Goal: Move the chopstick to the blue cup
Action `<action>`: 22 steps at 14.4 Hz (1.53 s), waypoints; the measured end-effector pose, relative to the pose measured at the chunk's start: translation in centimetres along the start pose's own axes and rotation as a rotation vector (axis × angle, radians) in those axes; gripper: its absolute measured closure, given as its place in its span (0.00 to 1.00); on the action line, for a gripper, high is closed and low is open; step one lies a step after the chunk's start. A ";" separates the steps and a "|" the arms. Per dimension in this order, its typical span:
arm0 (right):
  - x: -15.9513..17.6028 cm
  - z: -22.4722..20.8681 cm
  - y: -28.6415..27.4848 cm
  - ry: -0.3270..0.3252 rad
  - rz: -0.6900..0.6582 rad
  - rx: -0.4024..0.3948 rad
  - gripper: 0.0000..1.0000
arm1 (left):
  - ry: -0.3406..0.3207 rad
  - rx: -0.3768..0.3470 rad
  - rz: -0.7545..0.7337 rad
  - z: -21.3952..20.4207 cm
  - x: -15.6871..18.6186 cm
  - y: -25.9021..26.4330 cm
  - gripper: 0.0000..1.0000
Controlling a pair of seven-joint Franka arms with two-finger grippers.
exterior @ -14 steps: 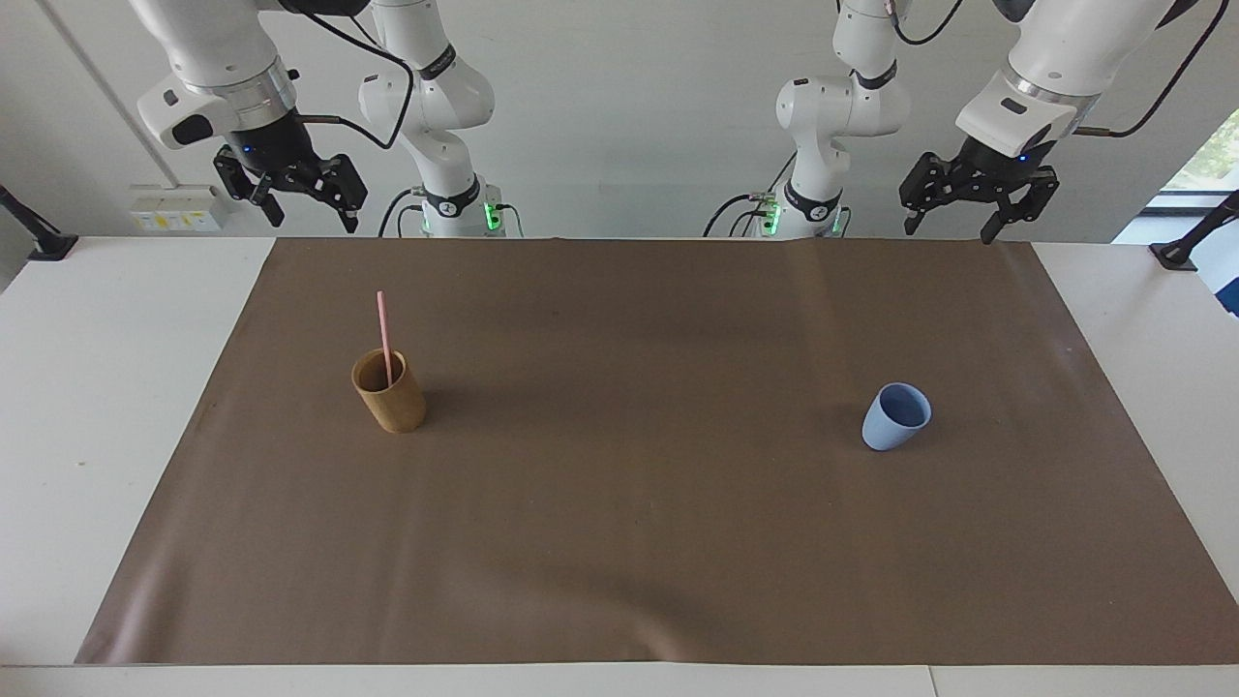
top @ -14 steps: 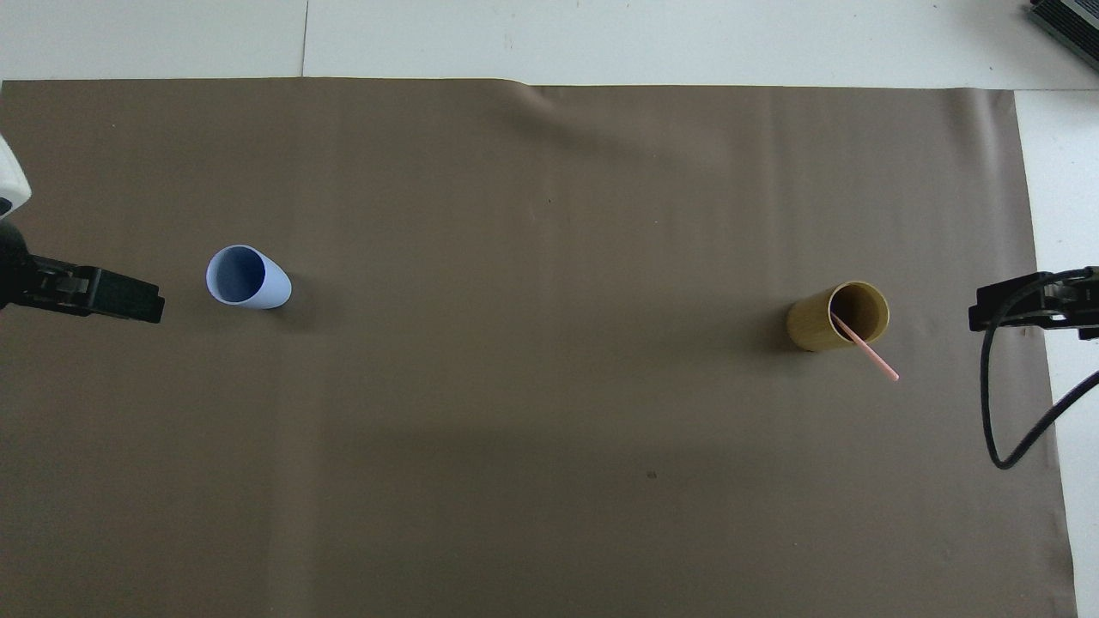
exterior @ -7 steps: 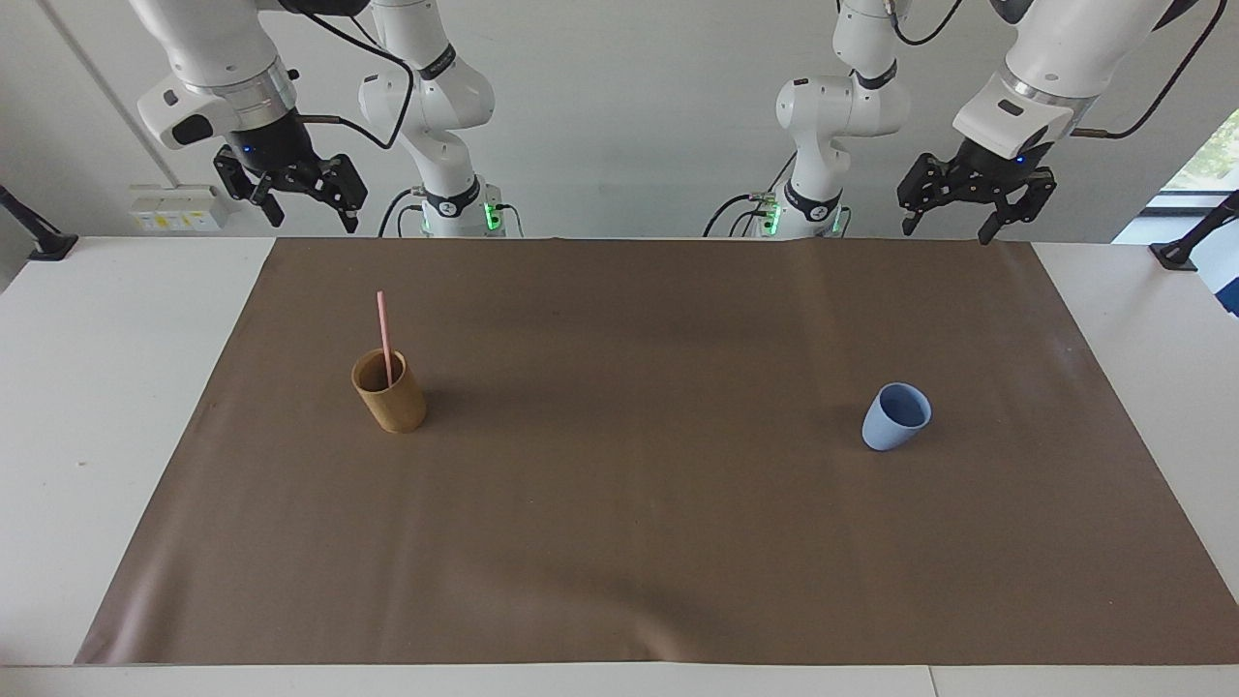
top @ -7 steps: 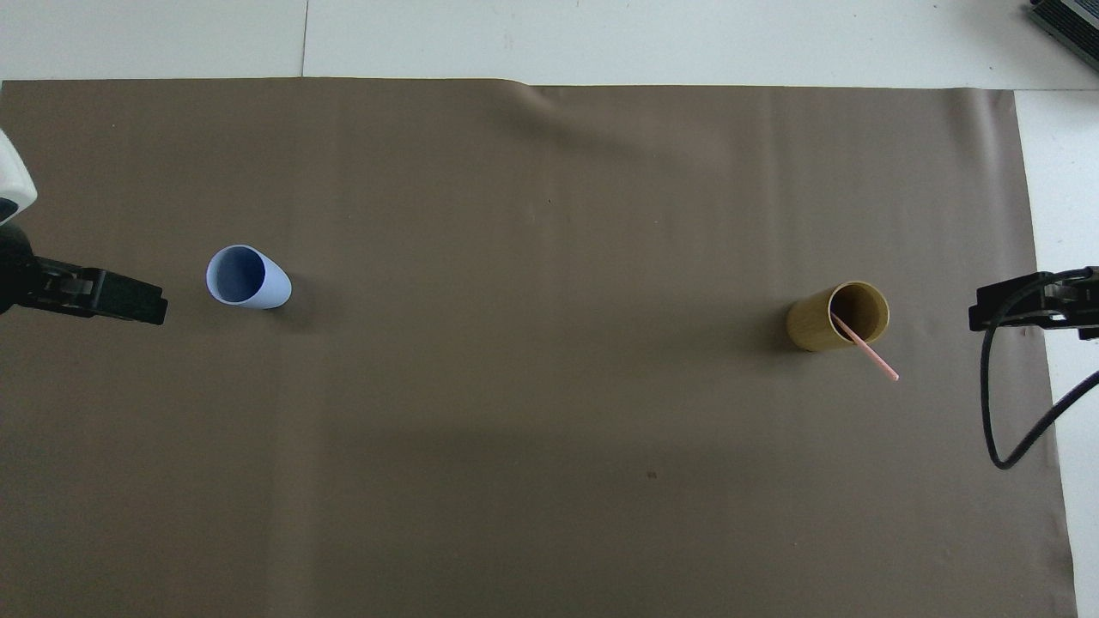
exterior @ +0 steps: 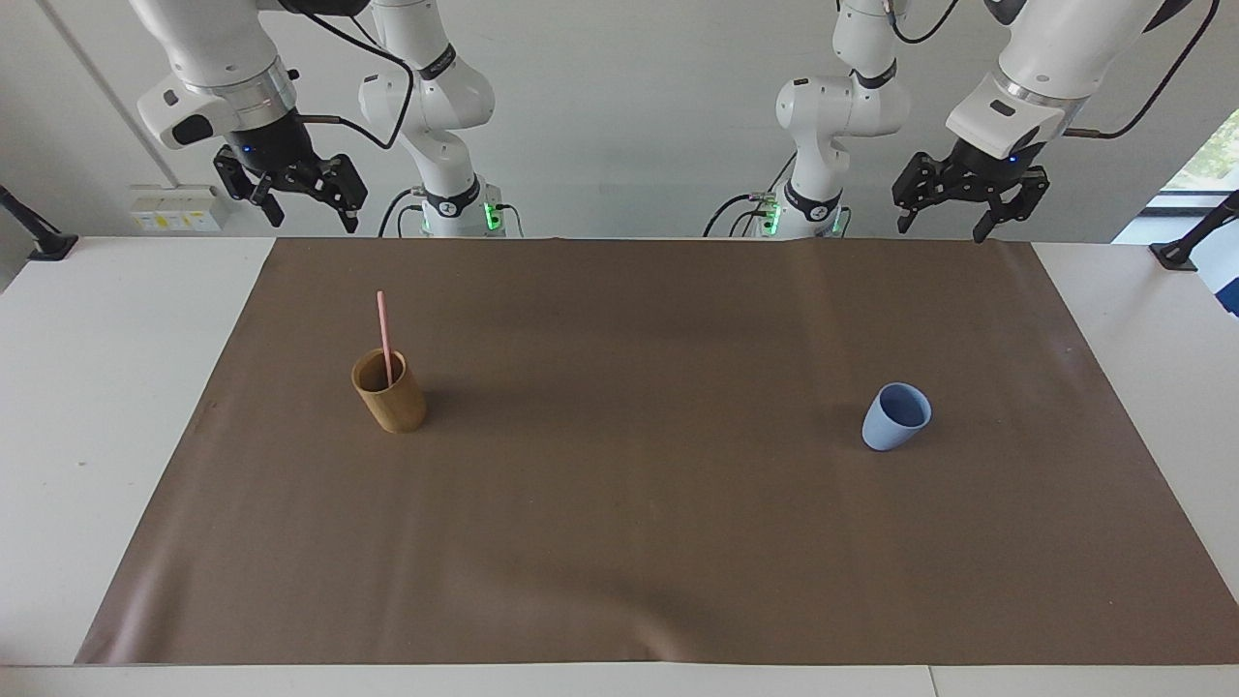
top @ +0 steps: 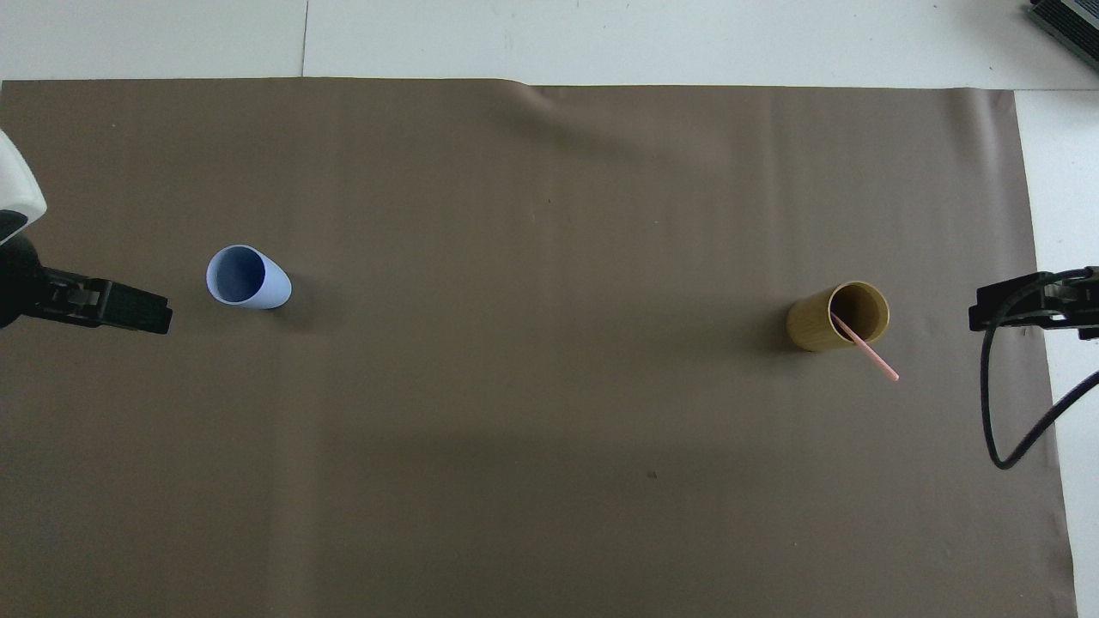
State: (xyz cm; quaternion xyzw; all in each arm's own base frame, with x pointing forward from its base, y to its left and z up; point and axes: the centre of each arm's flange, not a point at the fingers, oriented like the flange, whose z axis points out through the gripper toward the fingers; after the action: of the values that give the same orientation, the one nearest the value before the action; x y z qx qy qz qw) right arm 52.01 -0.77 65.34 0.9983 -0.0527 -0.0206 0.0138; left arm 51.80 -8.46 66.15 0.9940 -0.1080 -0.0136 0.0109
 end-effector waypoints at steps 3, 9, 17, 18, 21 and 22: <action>0.0 0.0 0.0 0.000 0.000 0.000 0.00 | -0.001 0.000 0.000 0.0 -0.1 0.0 0.00; 0.0 0.0 0.0 0.000 0.000 0.000 0.00 | -0.001 0.000 0.000 0.0 -0.1 0.0 0.00; 0.0 0.0 0.0 0.000 0.000 0.000 0.00 | 0.030 0.002 -0.003 1.0 0.6 -0.2 0.00; 0.0 0.0 0.0 0.000 0.000 0.000 0.00 | 0.040 0.002 -0.005 1.8 1.0 -0.3 0.00; 0.0 0.0 0.0 0.000 0.000 0.000 0.00 | 0.068 0.004 -0.013 5.4 2.2 -0.9 0.00; 0.0 0.0 0.0 0.000 0.000 0.000 0.00 | 0.081 0.005 -0.020 7.0 2.7 -1.3 0.00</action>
State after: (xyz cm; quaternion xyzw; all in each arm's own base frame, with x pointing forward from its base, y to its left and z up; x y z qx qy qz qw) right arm 52.01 -0.77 65.34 0.9983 -0.0527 -0.0206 0.0138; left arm 54.50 -7.85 59.07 0.9948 -0.0977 0.0270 0.0129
